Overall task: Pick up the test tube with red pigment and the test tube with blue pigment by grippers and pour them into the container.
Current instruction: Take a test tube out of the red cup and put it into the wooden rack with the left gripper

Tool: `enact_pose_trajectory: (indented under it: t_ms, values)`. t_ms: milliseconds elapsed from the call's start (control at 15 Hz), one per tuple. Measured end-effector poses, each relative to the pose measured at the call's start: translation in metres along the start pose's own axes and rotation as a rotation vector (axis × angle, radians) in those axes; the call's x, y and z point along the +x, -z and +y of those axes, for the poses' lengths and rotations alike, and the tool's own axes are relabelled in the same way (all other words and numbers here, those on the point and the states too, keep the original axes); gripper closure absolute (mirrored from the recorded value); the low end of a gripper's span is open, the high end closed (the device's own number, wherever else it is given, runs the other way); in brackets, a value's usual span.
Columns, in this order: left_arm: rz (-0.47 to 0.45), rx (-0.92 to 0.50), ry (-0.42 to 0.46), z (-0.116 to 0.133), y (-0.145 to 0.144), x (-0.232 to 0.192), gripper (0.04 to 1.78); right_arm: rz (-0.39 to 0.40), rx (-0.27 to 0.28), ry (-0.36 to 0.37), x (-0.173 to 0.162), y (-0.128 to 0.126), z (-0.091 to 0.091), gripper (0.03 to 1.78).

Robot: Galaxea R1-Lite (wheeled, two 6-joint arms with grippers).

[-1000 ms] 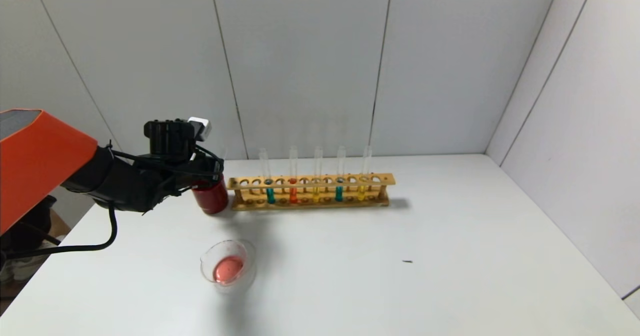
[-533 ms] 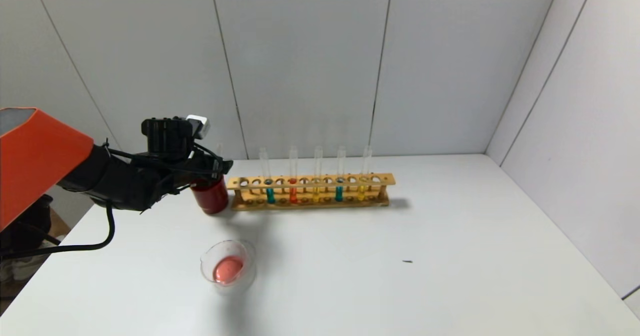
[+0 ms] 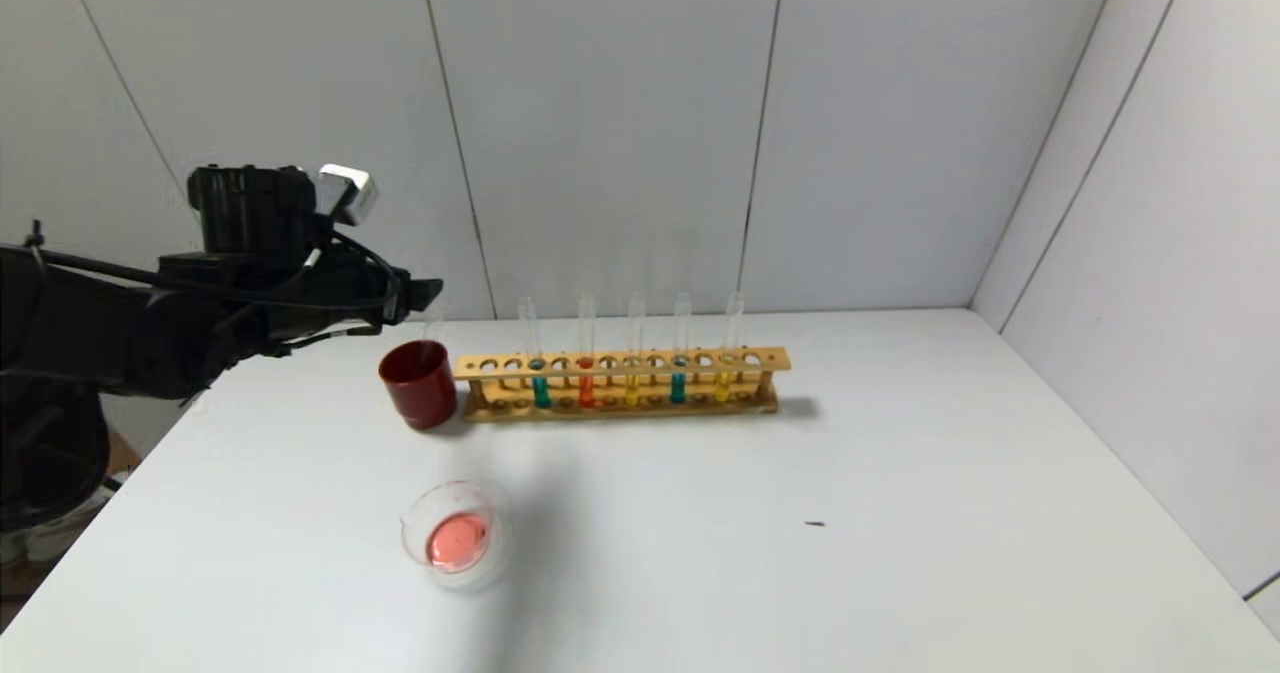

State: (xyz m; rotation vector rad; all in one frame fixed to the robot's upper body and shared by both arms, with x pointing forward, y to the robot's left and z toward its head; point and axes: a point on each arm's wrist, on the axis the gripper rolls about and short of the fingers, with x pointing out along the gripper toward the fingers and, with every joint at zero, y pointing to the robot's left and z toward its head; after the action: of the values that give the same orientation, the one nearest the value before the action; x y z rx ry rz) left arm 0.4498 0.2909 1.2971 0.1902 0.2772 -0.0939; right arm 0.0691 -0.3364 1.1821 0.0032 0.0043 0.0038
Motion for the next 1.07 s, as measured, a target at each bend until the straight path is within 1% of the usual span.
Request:
enact_pose_trajectory:
  t_ms: [67, 200, 267, 400, 600, 800, 1067]
  values:
    - [-0.001, 0.001, 0.018, -0.003, -0.001, -0.011, 0.07, 0.0, 0.0, 0.0, 0.0, 0.0, 0.0, 0.06]
    - [0.006, 0.006, 0.072, -0.018, 0.002, -0.029, 0.07, 0.0, 0.0, 0.0, 0.0, 0.0, 0.0, 0.06]
    - [0.004, -0.01, 0.098, -0.026, 0.002, -0.036, 0.07, 0.0, 0.0, 0.0, 0.0, 0.0, 0.0, 0.06]
    - [0.013, -0.062, 0.126, -0.034, 0.004, -0.04, 0.07, 0.0, 0.0, 0.0, 0.0, 0.0, 0.0, 0.06]
    - [0.04, -0.142, 0.153, -0.044, 0.011, -0.033, 0.07, 0.0, -0.001, 0.0, 0.0, 0.0, 0.0, 0.06]
    - [0.059, -0.166, 0.172, -0.055, 0.014, -0.015, 0.07, 0.0, 0.0, 0.0, 0.0, 0.0, 0.0, 0.06]
    - [0.049, -0.186, 0.203, -0.073, 0.009, 0.012, 0.07, 0.0, 0.0, 0.0, 0.0, 0.0, 0.0, 0.06]
